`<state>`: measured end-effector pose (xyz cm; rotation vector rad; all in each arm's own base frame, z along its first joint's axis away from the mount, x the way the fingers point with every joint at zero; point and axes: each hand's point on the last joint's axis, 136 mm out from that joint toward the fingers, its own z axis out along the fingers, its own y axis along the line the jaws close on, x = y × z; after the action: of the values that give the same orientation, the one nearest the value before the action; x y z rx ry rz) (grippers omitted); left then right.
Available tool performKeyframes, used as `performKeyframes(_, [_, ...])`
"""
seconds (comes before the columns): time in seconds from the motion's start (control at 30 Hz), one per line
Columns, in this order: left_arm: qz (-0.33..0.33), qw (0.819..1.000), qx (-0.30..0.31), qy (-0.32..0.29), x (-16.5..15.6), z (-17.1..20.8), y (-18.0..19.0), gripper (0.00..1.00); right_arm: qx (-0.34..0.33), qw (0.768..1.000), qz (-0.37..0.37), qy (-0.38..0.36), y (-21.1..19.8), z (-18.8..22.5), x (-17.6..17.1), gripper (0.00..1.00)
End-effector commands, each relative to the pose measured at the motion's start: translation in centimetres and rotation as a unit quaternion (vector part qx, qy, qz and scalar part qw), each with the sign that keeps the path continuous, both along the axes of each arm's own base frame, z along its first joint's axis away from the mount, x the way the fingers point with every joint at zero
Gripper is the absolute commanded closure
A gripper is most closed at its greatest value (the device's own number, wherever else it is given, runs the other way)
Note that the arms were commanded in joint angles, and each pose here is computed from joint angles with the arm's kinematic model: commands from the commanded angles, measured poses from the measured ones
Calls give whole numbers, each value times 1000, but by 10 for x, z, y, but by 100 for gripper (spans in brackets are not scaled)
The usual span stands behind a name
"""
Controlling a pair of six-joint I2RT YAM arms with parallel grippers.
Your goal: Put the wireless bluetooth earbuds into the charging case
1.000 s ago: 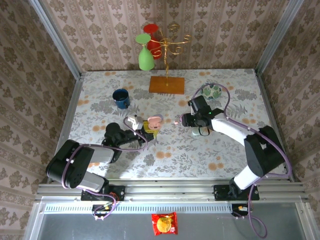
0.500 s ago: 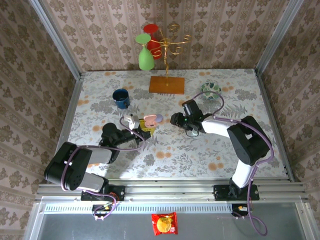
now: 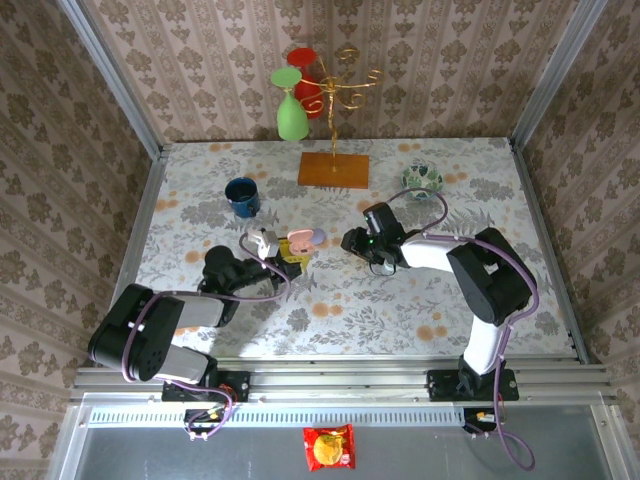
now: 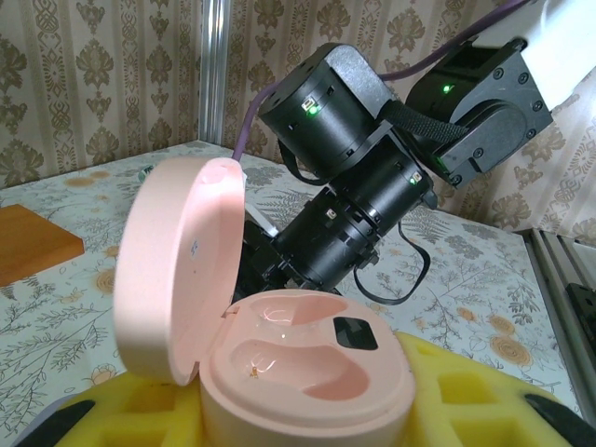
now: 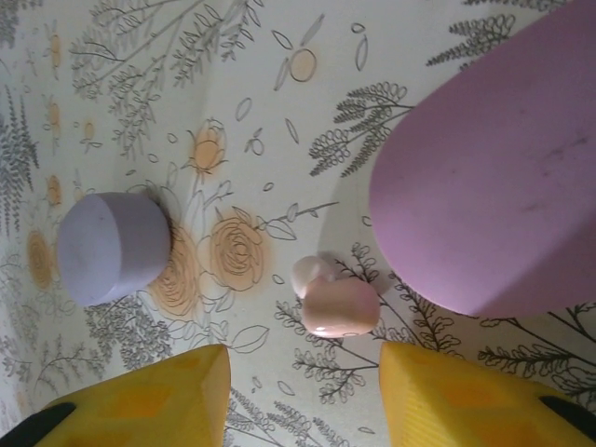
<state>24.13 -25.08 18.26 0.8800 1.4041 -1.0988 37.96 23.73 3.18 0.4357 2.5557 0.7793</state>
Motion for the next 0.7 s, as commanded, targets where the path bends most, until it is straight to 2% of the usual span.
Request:
performKeyframes(0.0, [-7, 1000, -4, -26, -5, 7, 1, 62, 6, 1000, -7, 1, 2, -4, 6, 55])
performKeyframes(0.3, [-6, 1000, -2, -26, -5, 5, 2, 62, 8, 1000, -10, -6, 0, -5, 19, 63])
performKeyframes(0.67, [-7, 1000, -1, -26, -5, 5, 1, 62, 17, 1000, -9, -10, -1, -7, 32, 65])
